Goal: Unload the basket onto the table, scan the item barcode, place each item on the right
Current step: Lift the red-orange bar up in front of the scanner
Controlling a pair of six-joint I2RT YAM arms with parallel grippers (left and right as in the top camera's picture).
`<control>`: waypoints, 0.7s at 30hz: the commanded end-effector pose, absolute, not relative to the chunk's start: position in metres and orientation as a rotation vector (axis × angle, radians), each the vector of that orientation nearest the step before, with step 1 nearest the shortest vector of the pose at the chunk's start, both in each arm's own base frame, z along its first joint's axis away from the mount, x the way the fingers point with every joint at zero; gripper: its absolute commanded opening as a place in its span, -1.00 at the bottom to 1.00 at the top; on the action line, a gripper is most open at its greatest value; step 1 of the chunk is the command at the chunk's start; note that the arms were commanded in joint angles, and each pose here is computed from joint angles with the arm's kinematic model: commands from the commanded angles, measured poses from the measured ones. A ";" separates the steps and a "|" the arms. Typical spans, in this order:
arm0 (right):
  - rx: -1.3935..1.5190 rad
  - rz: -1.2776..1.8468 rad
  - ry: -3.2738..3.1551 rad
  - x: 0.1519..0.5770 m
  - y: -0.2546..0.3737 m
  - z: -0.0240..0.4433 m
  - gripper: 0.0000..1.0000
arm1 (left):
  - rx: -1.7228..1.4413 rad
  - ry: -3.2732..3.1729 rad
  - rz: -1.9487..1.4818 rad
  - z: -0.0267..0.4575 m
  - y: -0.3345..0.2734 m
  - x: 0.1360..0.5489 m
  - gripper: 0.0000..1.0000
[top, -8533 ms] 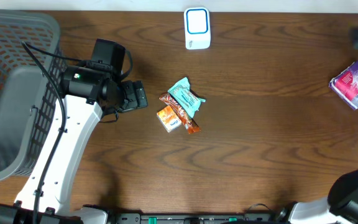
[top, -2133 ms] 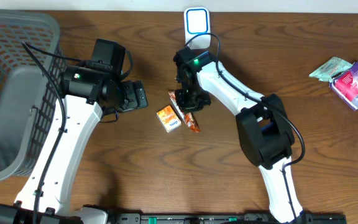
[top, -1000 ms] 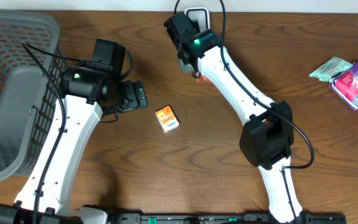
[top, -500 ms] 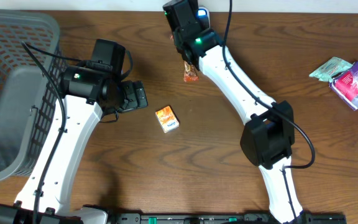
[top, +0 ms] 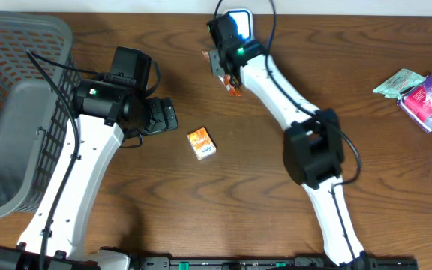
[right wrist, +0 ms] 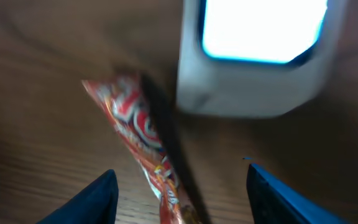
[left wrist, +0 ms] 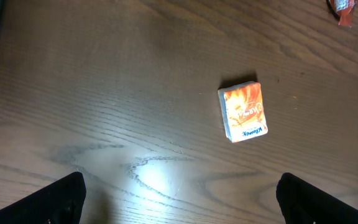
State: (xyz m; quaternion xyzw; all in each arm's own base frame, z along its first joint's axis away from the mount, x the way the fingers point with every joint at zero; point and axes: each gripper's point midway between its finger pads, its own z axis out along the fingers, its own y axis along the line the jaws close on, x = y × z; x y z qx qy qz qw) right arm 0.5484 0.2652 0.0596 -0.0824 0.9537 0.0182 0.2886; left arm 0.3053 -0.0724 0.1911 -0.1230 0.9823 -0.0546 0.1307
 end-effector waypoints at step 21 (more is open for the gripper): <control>-0.191 0.200 2.335 0.572 0.261 0.166 -0.98 | -0.341 2.852 -0.131 0.191 -0.069 0.307 0.96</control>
